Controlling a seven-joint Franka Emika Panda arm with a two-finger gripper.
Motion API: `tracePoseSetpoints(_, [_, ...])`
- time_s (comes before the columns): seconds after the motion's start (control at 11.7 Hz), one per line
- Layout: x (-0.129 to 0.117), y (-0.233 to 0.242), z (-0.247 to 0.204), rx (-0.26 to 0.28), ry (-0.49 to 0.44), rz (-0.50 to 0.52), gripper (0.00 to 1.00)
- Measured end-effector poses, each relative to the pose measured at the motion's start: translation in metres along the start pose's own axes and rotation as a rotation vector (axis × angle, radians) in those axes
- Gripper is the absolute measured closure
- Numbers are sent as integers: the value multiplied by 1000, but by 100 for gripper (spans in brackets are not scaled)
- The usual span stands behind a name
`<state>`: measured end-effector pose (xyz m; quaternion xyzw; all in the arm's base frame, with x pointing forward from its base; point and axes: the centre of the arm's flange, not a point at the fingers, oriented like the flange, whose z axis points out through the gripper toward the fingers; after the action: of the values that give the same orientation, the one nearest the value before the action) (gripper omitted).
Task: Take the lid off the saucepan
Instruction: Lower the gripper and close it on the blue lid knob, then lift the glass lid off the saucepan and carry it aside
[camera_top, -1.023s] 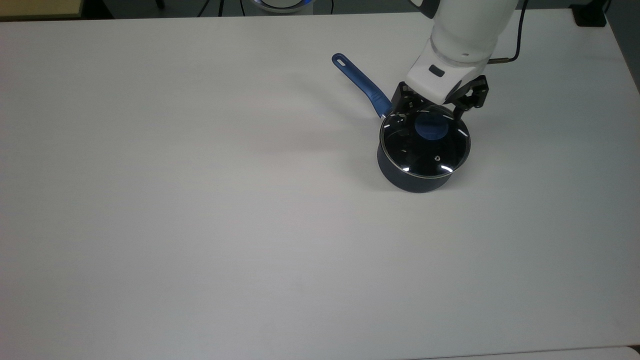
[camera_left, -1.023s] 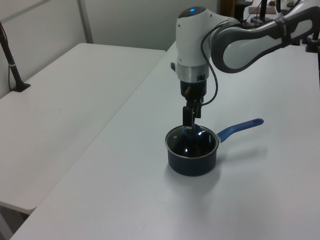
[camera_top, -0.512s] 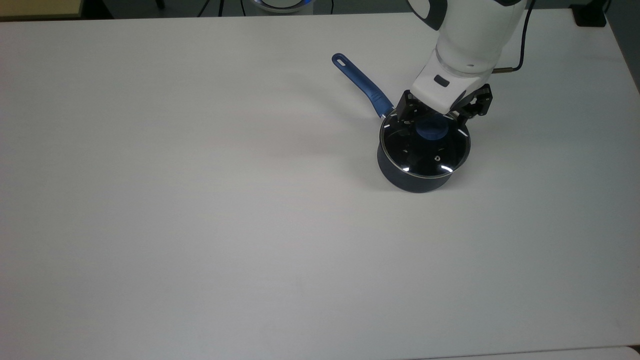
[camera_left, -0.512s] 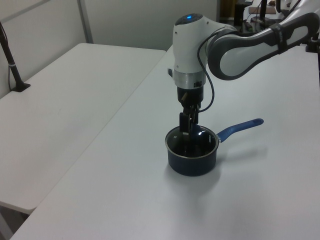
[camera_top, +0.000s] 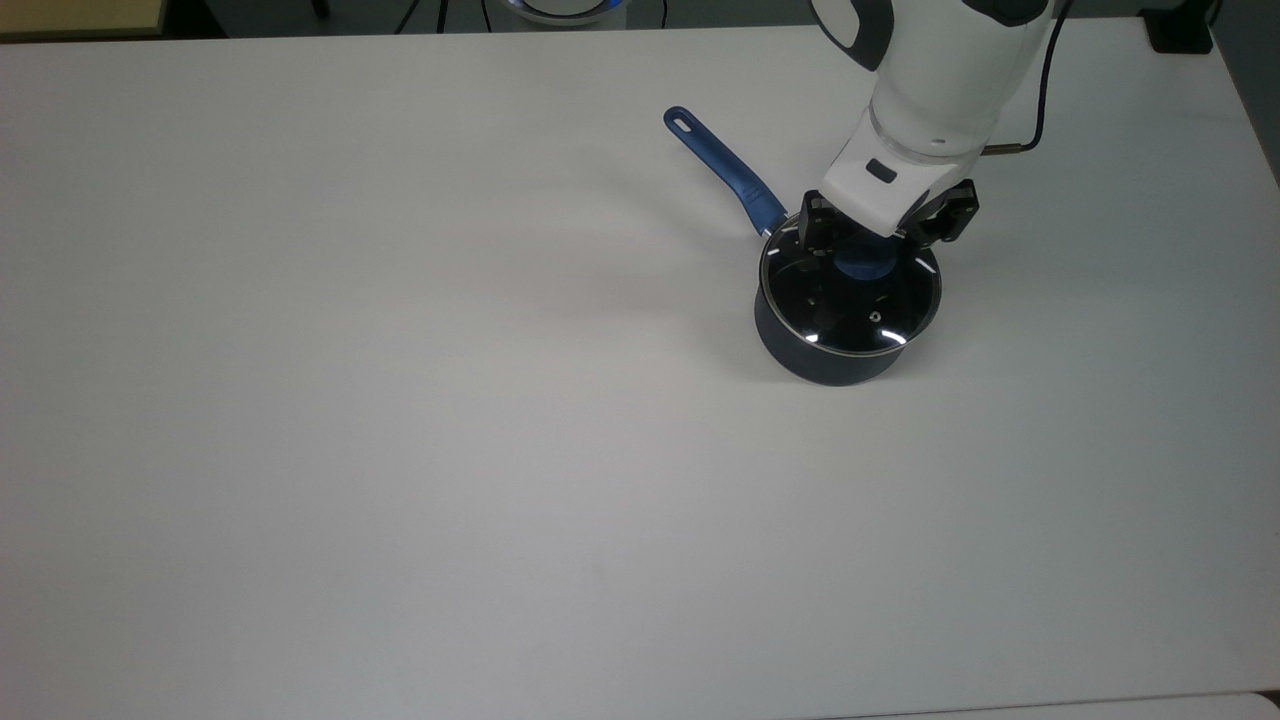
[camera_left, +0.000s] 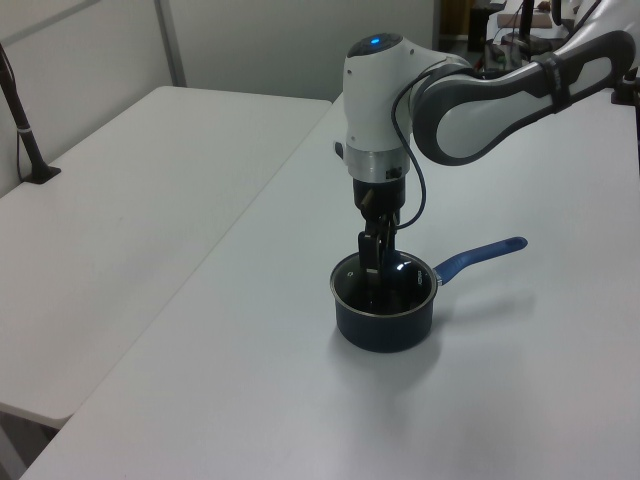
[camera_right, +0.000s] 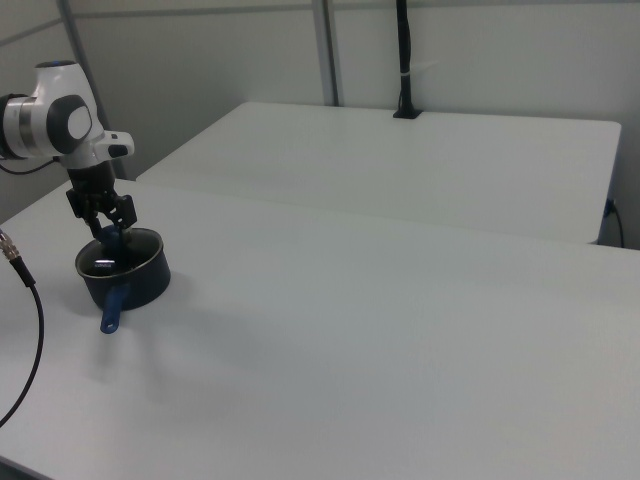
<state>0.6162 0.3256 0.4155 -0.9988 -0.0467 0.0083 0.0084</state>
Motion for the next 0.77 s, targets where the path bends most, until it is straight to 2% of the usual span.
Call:
tracePoseSetpoints(0.09, [0,1,0,0,0,2,24])
tracePoseSetpoints(0.17, [1,3,0,-1,1,5,33])
tracePoseSetpoints(0.26, [2,5,0,-2,1,7,34])
tracePoseSetpoints(0.77, [4,8,-8,1,13,9,34])
